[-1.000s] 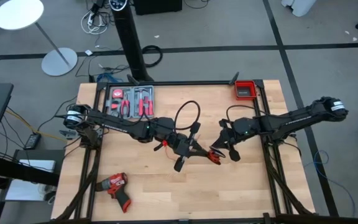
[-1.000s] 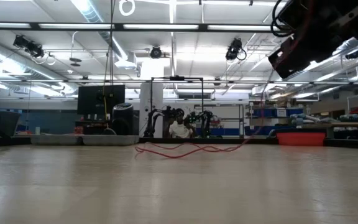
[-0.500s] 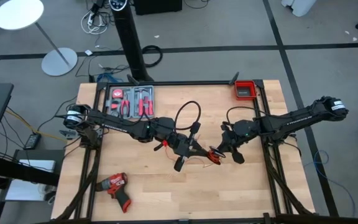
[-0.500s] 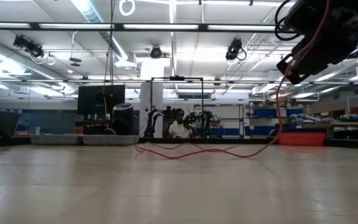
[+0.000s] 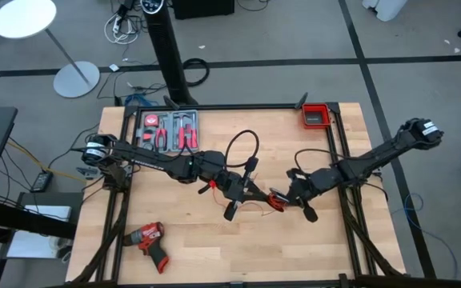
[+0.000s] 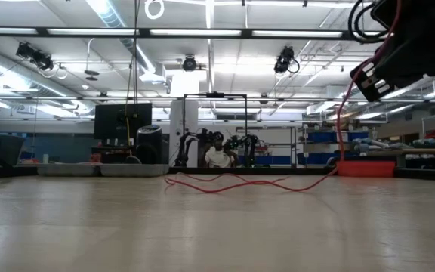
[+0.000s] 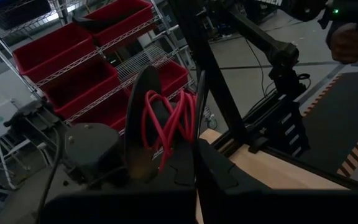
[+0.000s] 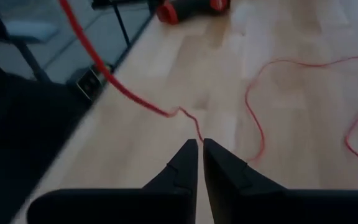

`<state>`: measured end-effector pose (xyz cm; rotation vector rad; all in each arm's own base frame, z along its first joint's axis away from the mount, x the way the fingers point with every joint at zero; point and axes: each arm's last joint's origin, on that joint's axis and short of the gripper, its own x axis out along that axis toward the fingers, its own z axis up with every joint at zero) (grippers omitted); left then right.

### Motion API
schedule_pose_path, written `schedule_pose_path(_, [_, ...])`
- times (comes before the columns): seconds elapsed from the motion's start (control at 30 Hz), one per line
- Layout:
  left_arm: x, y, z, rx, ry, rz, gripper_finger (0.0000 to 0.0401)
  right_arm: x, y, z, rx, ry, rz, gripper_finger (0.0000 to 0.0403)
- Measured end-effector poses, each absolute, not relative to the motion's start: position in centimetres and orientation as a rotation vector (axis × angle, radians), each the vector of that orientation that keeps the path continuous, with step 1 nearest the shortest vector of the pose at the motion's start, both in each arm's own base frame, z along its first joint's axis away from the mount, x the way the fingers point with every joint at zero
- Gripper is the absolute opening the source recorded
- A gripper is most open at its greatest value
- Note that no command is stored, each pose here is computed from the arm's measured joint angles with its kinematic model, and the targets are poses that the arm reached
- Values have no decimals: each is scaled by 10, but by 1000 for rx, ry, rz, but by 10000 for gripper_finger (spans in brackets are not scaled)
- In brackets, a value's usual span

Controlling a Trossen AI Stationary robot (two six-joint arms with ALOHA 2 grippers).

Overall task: Coil cords
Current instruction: Coil the red wire on the black spool

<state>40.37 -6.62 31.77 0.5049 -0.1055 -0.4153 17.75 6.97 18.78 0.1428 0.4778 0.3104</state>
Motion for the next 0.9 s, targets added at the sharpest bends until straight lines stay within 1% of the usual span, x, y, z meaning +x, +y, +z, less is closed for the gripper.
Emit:
schedule_pose_path(0.2, [404, -66, 317, 503, -95, -418, 0, 176, 76, 190, 144, 377, 319, 39])
schedule_pose_path(0.37, [404, -66, 315, 501, -82, -421, 0, 175, 80, 192, 116, 352, 313, 50])
schedule_pose_path(0.5, [404, -66, 315, 498, -81, -420, 0, 173, 83, 190, 101, 364, 326, 52])
schedule_pose_path(0.67, [404, -66, 316, 498, -83, -420, 0, 170, 85, 185, 71, 412, 298, 49])
schedule_pose_path(0.9, [404, -66, 316, 496, -83, -420, 0, 168, 89, 186, 61, 398, 292, 48])
